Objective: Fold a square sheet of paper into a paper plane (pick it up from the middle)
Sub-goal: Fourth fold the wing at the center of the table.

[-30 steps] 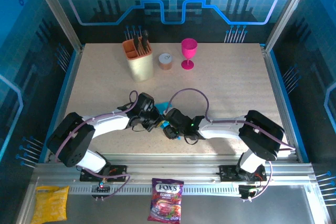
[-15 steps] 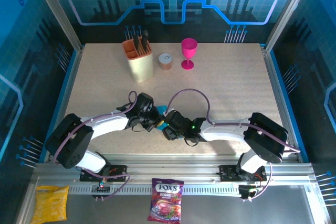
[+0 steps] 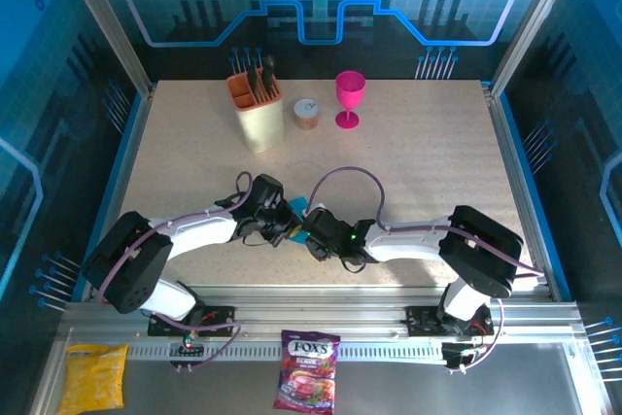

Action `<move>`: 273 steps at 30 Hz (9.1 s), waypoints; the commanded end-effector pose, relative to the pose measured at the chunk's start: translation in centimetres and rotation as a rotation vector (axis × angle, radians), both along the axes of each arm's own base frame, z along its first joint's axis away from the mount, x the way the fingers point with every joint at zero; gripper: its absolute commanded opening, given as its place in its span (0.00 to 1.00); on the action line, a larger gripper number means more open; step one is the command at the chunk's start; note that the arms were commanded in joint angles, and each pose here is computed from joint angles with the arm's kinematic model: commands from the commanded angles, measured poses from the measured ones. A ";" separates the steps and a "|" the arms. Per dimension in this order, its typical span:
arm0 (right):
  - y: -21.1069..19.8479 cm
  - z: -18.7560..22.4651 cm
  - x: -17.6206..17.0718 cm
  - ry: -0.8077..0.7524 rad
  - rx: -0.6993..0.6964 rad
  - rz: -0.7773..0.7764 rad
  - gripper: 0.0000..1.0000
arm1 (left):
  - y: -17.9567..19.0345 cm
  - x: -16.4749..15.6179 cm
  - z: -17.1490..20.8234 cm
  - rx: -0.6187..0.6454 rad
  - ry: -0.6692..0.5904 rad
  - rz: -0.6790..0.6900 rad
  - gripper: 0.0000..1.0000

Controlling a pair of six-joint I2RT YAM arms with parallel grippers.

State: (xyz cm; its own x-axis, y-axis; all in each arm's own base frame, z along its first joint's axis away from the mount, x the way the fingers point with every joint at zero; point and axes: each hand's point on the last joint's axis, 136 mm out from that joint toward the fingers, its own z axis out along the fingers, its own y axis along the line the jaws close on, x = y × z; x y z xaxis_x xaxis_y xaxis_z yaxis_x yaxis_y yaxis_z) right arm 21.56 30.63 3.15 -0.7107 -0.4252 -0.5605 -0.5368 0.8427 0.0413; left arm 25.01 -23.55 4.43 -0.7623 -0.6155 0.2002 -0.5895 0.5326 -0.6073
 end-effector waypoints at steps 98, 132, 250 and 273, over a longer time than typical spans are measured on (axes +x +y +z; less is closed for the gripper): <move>1.9 0.4 -1.5 0.050 -0.025 0.004 0.33 | 2.8 -1.7 0.2 0.124 -0.002 0.085 0.00; 0.7 -1.1 -0.7 0.059 -0.062 -0.034 0.08 | 3.1 -1.9 0.3 0.130 -0.006 0.090 0.00; -0.3 -6.9 -3.8 0.552 0.136 -0.025 0.00 | 4.6 3.3 -5.0 0.387 -0.474 -0.277 0.00; -3.1 3.0 0.9 0.382 0.357 -0.112 0.38 | 5.2 2.6 -4.7 0.400 -0.486 -0.288 0.00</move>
State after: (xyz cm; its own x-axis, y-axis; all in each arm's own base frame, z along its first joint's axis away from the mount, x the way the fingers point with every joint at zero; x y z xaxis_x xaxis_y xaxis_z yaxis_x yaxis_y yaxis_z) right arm 22.44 29.14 4.89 -0.9193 -0.1890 -0.3453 -0.3556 0.7748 0.5227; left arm 28.88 -20.47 1.52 -0.8407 -0.3553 -0.4086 -0.0678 0.8178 -0.5715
